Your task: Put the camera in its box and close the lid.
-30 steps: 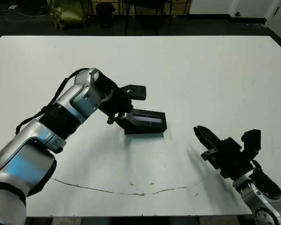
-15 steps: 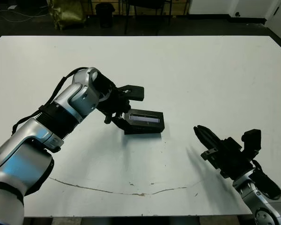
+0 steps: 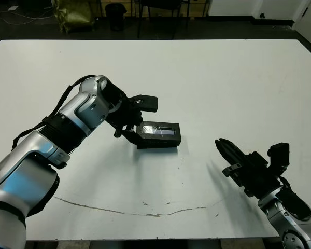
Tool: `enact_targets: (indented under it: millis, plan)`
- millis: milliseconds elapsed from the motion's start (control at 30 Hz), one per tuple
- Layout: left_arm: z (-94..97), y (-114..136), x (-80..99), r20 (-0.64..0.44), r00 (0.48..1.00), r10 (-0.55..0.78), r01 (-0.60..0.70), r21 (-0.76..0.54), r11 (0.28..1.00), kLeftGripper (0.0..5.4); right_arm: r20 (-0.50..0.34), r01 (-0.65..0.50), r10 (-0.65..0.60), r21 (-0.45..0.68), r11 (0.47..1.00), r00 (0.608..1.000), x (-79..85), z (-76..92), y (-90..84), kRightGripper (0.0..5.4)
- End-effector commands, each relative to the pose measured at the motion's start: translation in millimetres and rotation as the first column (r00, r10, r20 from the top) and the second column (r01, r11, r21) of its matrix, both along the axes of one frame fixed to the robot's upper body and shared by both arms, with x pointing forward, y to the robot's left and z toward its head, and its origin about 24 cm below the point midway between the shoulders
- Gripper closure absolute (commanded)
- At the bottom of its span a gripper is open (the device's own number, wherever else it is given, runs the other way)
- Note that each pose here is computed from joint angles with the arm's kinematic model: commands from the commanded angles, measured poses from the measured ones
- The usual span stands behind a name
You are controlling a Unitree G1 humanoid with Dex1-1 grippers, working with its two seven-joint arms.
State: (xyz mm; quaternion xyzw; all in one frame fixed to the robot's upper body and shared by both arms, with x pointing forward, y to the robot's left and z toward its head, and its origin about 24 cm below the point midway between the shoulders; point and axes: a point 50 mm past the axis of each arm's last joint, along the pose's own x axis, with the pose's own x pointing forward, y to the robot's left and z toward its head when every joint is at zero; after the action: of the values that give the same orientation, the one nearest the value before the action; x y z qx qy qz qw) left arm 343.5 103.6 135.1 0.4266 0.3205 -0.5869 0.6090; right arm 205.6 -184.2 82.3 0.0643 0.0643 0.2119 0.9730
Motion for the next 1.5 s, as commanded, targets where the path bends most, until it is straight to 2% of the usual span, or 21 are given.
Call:
enact_targets:
  millis: [33, 233, 467, 633, 767, 1067, 1500]
  plan:
    - [-23.0, 17, -4.8, -0.079, 0.995, 0.063, -0.059, 0.055, 0.997, 3.14, -0.02, 0.007, -0.007, -0.008, 1.0, 1.0, -1.3, -3.6, -2.7, 5.4]
    - [-30.3, 15, -8.7, -0.035, 0.999, 0.009, -0.007, 0.057, 0.998, 3.14, -0.013, 0.004, -0.004, -0.004, 1.0, 1.0, -2.0, -4.0, -2.6, 5.4]
    - [-41.1, 11, -11.2, -0.085, 0.996, 0.009, -0.005, 0.05, 0.999, 3.14, -0.024, 0.002, -0.002, 0.025, 1.0, 1.0, -1.7, -6.5, -3.1, 5.4]
    - [-43.1, 7, -11.1, -0.113, 0.993, 0.031, -0.027, 0.04, 0.999, 3.14, -0.018, 0.008, -0.008, -0.006, 1.0, 1.0, -2.2, -6.6, -4.1, 5.4]
    - [-43.3, 3, -11.5, -0.113, 0.993, 0.021, -0.017, 0.036, 0.999, 3.14, -0.017, 0.002, -0.002, 0.017, 1.0, 1.0, -1.7, -7.9, -4.0, 5.4]
    - [-39.7, -3, -10.4, -0.121, 0.99, 0.072, -0.067, 0.043, 0.997, 3.14, -0.015, 0.003, -0.003, 0.002, 1.0, 1.0, -1.7, -8.2, -3.6, 5.4]
    - [-19.7, -12, -7.1, -0.058, 0.998, 0.032, -0.024, 0.125, 0.992, 3.14, -0.015, -0.01, 0.01, 0.022, 1.0, 1.0, -1.5, -9.1, -1.1, 5.4]
